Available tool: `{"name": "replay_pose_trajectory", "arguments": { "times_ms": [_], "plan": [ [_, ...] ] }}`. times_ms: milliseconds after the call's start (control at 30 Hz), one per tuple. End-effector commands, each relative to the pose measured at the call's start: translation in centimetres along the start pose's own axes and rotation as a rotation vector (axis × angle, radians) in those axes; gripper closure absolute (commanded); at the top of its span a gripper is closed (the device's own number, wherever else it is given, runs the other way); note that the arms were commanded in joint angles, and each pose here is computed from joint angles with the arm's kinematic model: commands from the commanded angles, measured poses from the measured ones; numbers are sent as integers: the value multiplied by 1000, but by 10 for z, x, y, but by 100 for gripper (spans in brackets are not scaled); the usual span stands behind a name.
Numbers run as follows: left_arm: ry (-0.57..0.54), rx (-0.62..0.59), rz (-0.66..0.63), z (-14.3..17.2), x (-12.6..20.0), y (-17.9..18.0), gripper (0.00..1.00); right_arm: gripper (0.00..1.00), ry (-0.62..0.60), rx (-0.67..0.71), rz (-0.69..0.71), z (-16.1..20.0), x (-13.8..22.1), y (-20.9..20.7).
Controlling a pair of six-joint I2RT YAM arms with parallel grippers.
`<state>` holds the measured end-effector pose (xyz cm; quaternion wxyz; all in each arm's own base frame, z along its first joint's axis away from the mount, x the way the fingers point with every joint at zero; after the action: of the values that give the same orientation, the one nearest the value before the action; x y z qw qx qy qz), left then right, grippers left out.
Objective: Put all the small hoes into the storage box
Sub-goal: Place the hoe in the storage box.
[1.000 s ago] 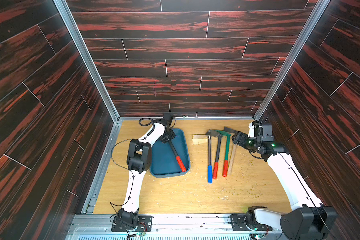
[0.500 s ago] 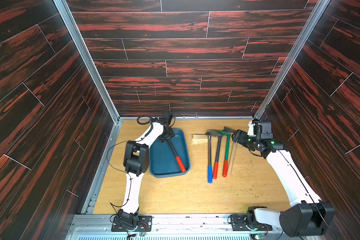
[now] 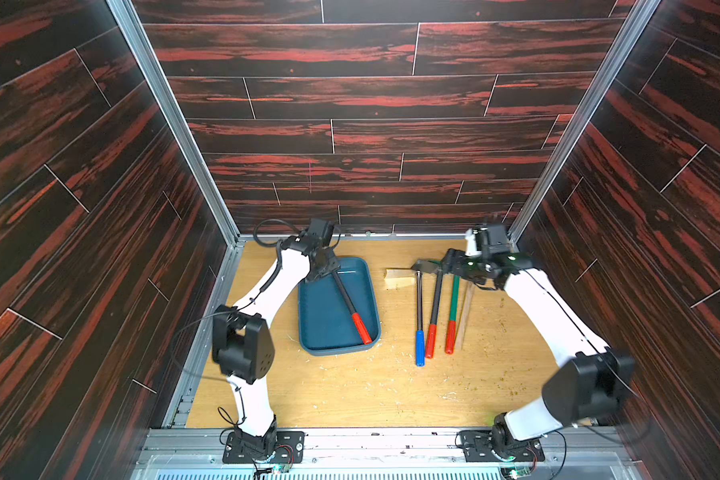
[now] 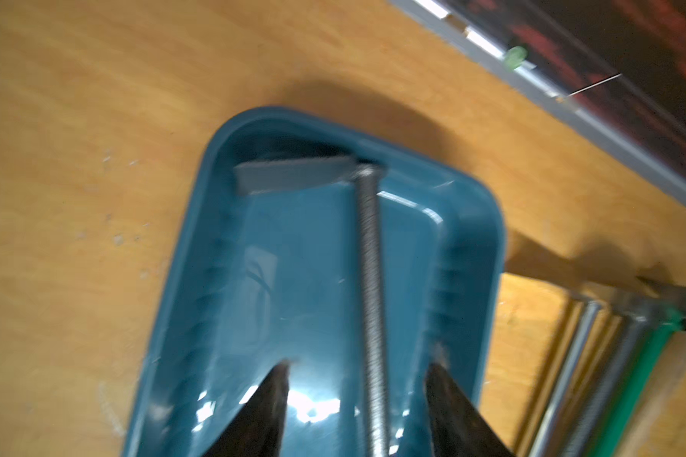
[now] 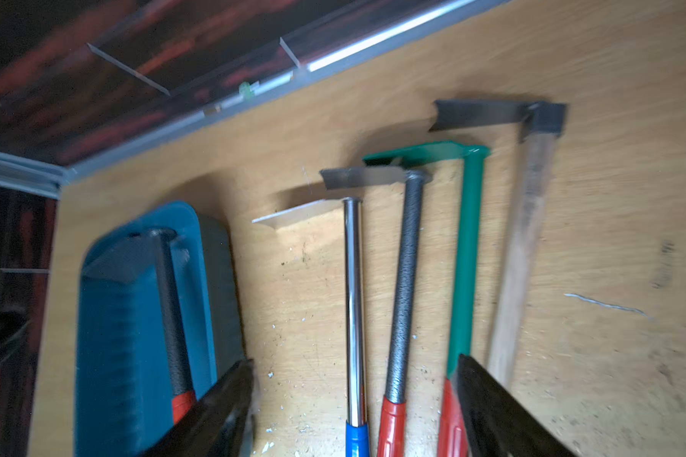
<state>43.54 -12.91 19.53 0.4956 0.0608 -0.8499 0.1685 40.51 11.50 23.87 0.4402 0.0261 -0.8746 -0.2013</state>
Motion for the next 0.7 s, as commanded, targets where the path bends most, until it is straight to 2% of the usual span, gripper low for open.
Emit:
{"name": "replay_pose_trajectory", "arguments": {
  "times_ms": [0, 67, 133, 200, 333, 667],
  "plan": [
    [-88, -29, -12, -4, 33, 12, 43, 19, 48, 39, 32, 6, -18, 4],
    [-107, -34, -28, -2, 44, 19, 44, 20, 64, 52, 45, 7, -30, 7],
    [-126, -41, -23, -1, 54, 22, 50, 21, 77, 60, 56, 7, -39, 9],
    [-154, -41, -22, -2, 64, 26, 51, 22, 89, 74, 64, 8, -49, 12],
    [-206, -29, -29, -3, 78, 36, 50, 23, 133, 77, 75, 14, -70, 13],
    [-211, 2, -17, 1, 88, 49, 49, 28, 209, 107, 80, 29, -112, 20]
  ]
}}
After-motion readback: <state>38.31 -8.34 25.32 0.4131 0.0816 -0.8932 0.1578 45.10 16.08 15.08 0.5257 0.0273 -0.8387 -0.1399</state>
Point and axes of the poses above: each gripper's point midway between its finger pads, its own x axis back along the fingers, its own y axis along the line the jaws close on, z = x × y, the point moved 2 cm from there along x, back along the fingers, and after that the axes turned 6 degrees about -x, right-handed, at the moved point
